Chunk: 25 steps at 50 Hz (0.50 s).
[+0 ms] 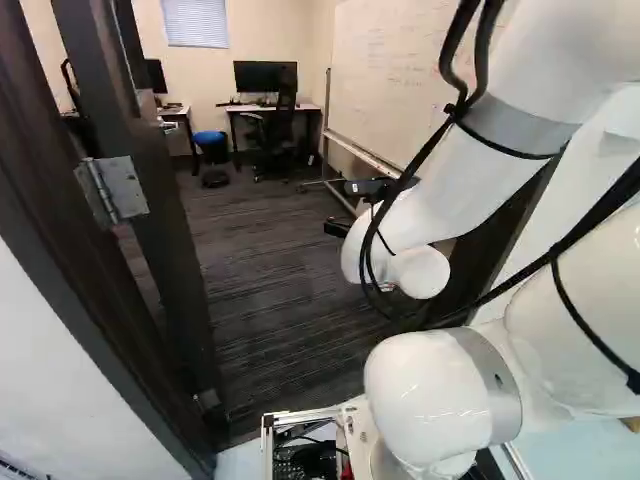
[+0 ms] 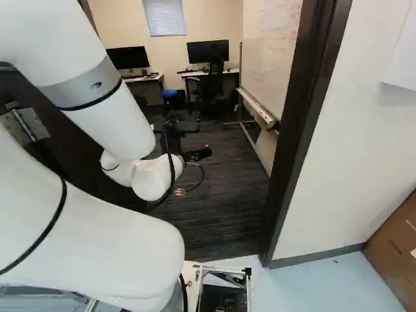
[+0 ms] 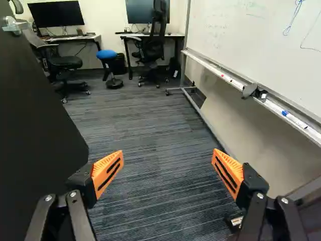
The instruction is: Open the door and move inside
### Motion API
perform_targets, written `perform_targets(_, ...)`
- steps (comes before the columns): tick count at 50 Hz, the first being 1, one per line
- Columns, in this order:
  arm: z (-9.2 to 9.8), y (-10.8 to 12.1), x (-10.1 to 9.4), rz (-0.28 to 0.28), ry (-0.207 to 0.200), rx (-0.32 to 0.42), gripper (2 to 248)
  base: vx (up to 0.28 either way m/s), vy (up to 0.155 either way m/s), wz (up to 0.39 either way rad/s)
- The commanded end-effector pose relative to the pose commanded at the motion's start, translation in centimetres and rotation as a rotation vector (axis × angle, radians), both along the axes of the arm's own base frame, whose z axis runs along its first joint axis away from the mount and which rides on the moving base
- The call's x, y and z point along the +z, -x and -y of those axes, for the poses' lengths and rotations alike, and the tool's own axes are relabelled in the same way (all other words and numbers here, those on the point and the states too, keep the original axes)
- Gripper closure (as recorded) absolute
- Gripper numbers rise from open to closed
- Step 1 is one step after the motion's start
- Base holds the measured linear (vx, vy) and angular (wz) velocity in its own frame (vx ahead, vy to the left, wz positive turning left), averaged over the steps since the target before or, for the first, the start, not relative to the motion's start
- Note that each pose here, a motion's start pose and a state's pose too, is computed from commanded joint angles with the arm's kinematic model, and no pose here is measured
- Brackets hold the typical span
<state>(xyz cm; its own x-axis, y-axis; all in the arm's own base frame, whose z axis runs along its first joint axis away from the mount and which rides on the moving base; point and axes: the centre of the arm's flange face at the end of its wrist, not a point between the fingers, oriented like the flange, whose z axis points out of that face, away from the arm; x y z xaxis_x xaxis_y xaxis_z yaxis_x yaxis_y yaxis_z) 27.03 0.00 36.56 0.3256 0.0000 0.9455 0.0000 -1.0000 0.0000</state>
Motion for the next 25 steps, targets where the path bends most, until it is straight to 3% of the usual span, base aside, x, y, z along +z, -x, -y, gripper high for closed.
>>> perform_targets(25, 0.00, 0.00, 0.00, 0.000, 0.000, 0.000, 3, 0.179, 0.005, -0.008)
